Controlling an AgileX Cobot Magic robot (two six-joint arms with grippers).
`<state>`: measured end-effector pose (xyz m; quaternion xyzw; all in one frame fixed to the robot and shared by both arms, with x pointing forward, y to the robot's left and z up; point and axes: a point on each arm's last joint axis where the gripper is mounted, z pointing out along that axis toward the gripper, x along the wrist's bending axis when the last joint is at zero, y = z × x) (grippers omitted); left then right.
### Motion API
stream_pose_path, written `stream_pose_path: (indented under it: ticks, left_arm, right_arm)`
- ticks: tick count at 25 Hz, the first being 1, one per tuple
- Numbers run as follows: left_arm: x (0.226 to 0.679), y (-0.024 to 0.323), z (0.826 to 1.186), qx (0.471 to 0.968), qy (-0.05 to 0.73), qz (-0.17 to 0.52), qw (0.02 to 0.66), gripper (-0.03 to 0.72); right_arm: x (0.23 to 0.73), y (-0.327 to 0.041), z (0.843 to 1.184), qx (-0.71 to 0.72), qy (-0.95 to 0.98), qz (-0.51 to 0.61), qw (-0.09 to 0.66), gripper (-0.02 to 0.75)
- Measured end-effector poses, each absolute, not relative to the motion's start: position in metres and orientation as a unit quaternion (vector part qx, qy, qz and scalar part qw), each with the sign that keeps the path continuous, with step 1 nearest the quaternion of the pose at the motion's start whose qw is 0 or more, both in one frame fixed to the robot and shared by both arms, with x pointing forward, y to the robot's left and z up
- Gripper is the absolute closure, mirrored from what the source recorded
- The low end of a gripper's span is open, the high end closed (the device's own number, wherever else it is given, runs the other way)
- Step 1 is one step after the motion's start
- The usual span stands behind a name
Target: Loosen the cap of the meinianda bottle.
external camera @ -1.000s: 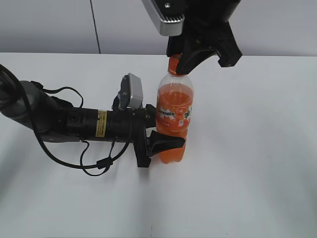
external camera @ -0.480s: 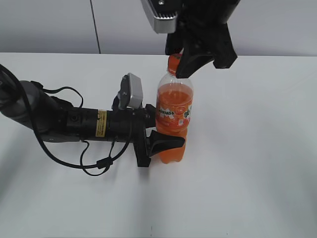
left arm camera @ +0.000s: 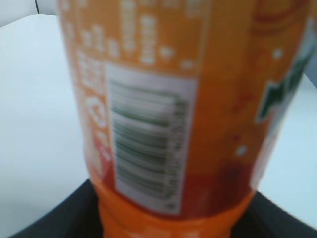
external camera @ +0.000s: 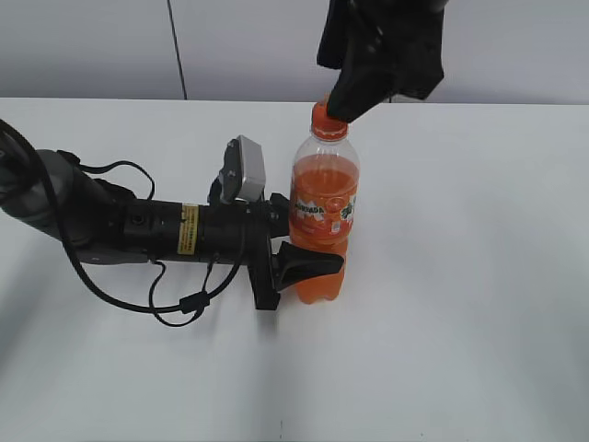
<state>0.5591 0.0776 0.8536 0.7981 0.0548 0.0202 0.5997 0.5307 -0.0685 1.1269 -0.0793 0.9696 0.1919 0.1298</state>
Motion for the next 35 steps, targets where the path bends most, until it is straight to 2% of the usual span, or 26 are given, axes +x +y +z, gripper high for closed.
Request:
stream_pose_path:
  ticks: [12, 15, 20, 35]
  left_arm:
    - [0.559, 0.078, 0.854, 0.798, 0.055, 0.02, 0.6, 0.297]
    - [0.559, 0.078, 0.854, 0.798, 0.055, 0.02, 0.6, 0.297]
    - [0.559, 0.078, 0.854, 0.798, 0.055, 0.02, 0.6, 0.297]
    - [0.559, 0.078, 0.854, 0.798, 0.055, 0.02, 0.6, 0.297]
  right_arm:
    - [0.524, -0.073, 1.14, 0.405, 0.88, 0.246, 0.023, 0.288]
    - [0.524, -0.073, 1.14, 0.484, 0.839, 0.247, 0.001, 0.288]
    - [0.524, -0.073, 1.138, 0.507, 0.826, 0.245, -0.006, 0.288]
    - [0.543, -0.062, 1.102, 0.518, 0.832, 0.199, -0.009, 0.288]
